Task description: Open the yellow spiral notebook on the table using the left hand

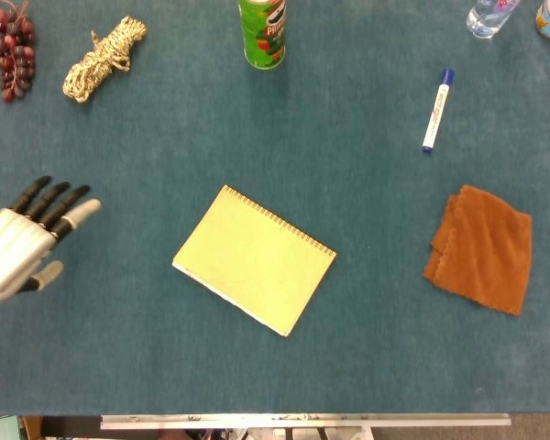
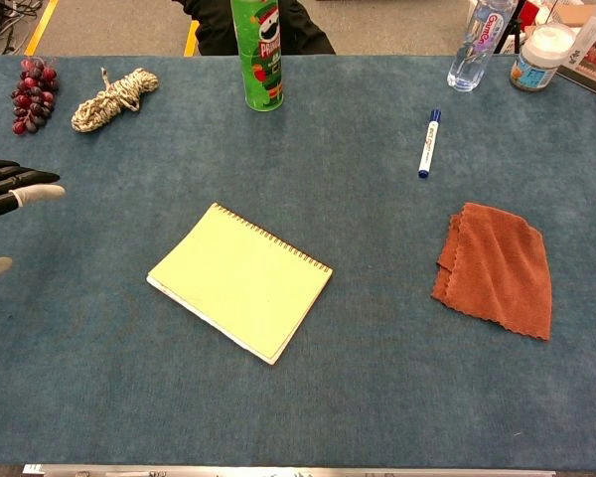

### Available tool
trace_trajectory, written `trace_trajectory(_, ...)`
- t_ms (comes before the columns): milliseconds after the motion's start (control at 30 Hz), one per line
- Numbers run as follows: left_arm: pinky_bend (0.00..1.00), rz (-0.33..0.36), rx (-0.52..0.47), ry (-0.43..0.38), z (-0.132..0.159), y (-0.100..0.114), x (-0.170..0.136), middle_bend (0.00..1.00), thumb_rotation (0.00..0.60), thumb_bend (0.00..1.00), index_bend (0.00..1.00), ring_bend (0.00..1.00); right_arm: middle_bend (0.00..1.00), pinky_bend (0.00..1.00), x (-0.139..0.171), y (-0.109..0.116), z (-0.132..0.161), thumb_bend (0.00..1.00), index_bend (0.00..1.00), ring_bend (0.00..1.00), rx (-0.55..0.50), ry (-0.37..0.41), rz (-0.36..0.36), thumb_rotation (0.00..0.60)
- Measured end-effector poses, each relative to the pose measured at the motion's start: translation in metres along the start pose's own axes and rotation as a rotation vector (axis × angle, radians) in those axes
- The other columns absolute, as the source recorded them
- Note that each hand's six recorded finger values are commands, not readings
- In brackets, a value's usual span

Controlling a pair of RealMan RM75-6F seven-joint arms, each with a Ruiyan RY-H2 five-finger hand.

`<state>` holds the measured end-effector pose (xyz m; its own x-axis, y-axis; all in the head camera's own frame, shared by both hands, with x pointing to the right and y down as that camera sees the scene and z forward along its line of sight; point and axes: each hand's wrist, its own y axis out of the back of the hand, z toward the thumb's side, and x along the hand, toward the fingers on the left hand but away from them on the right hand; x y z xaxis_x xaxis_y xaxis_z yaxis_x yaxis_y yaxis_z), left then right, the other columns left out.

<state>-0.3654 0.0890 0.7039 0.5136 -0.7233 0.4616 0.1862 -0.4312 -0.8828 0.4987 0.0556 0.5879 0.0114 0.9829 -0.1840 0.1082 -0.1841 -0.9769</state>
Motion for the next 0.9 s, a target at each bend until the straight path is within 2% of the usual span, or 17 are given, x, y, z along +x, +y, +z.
trace_trajectory(667, 0.0, 0.052, 0.078, -0.278, 0.073, -0.013, 0.064, 0.0, 0.6, 0.3, 0.0, 0.0, 0.32, 0.28, 0.006, 0.0, -0.006, 0.33, 0.4, 0.21, -0.012, -0.033, -0.002, 0.6)
trace_trajectory(900, 0.0, 0.047, 0.039, -0.299, 0.09, -0.019, 0.082, 0.0, 0.6, 0.3, 0.0, 0.0, 0.32, 0.28, 0.01, 0.0, -0.012, 0.33, 0.4, 0.21, -0.018, -0.049, -0.004, 0.6)
